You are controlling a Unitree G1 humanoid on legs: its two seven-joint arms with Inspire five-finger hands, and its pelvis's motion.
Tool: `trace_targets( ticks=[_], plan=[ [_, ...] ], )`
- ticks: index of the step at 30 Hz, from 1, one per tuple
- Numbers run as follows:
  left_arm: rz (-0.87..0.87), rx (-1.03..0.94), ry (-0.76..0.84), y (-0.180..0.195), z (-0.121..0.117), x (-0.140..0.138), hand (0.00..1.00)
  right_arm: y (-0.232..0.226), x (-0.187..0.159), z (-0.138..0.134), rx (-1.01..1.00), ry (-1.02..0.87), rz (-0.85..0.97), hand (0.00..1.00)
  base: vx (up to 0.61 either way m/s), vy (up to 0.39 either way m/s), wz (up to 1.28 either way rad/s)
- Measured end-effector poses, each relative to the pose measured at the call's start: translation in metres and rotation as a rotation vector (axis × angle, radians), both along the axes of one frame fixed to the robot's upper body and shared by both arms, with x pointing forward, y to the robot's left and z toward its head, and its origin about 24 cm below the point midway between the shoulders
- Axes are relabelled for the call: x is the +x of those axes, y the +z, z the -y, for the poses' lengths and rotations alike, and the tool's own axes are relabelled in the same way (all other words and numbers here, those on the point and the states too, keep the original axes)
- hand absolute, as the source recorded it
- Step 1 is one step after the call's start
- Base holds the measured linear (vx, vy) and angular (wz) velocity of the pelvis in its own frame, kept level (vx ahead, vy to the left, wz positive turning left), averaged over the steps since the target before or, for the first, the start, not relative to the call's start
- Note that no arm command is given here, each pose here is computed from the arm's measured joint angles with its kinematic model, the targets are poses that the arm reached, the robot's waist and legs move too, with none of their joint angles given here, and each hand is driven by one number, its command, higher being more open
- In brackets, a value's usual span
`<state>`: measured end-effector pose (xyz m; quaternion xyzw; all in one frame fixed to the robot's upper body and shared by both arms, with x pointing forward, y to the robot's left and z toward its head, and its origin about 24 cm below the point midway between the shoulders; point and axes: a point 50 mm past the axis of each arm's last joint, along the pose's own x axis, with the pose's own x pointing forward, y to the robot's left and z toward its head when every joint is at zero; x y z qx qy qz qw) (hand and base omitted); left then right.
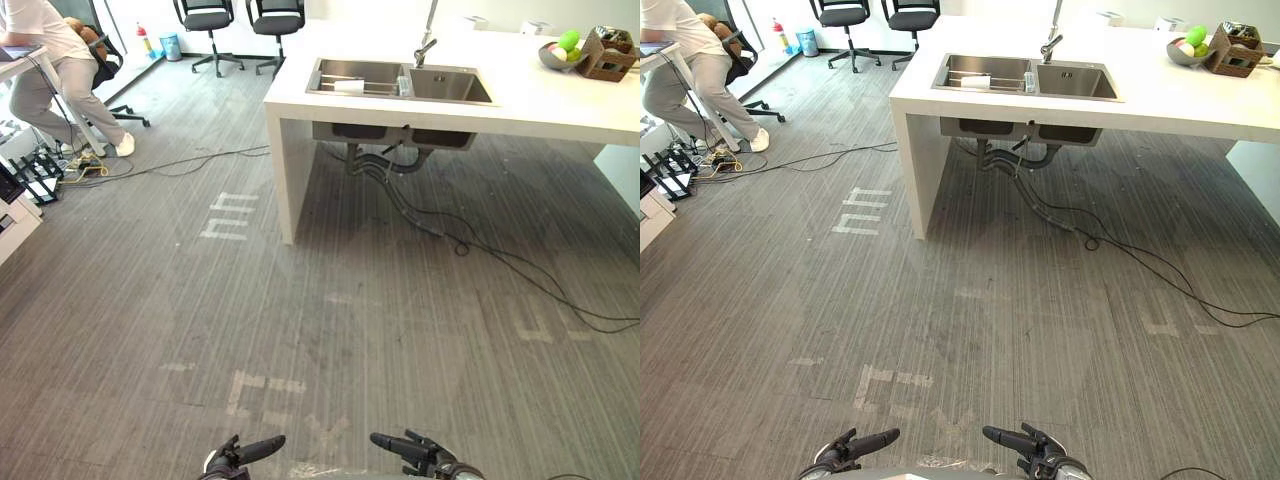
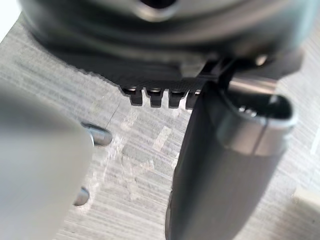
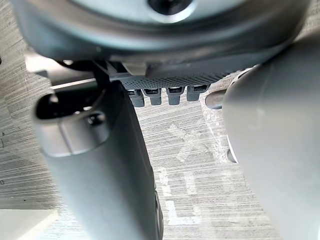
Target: Walk over to the sink, pick up the cup, carry it to the dishwasher, place the cup inside the dishwasher, then close the dishwasher door
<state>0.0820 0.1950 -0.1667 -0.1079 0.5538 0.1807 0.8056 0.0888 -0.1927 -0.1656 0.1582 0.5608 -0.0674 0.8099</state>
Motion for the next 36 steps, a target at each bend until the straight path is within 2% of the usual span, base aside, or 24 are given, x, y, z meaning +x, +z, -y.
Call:
trace_targets(
  ticks=[14,23,32,36],
  plan=[
    [-0.037,0.018,0.124,-0.002,-0.004,-0.008,1.0,0.0,-0.003,0.003,0.045,-0.081,-0.005,1.0,-0.03,-0.007,0.0],
    [-0.051,0.044,0.339,-0.003,-0.009,-0.019,1.0,-0.001,-0.007,0.004,0.077,-0.181,-0.007,1.0,-0.04,-0.007,0.01],
    [-0.041,0.143,0.395,0.001,-0.022,-0.02,1.0,0.005,0.007,0.008,0.077,-0.281,0.093,1.0,-0.04,0.01,0.12],
    [-0.038,0.122,0.424,0.0,-0.017,-0.017,1.0,0.006,0.009,0.007,0.1,-0.306,0.129,1.0,0.2,-0.154,-0.05]
  ],
)
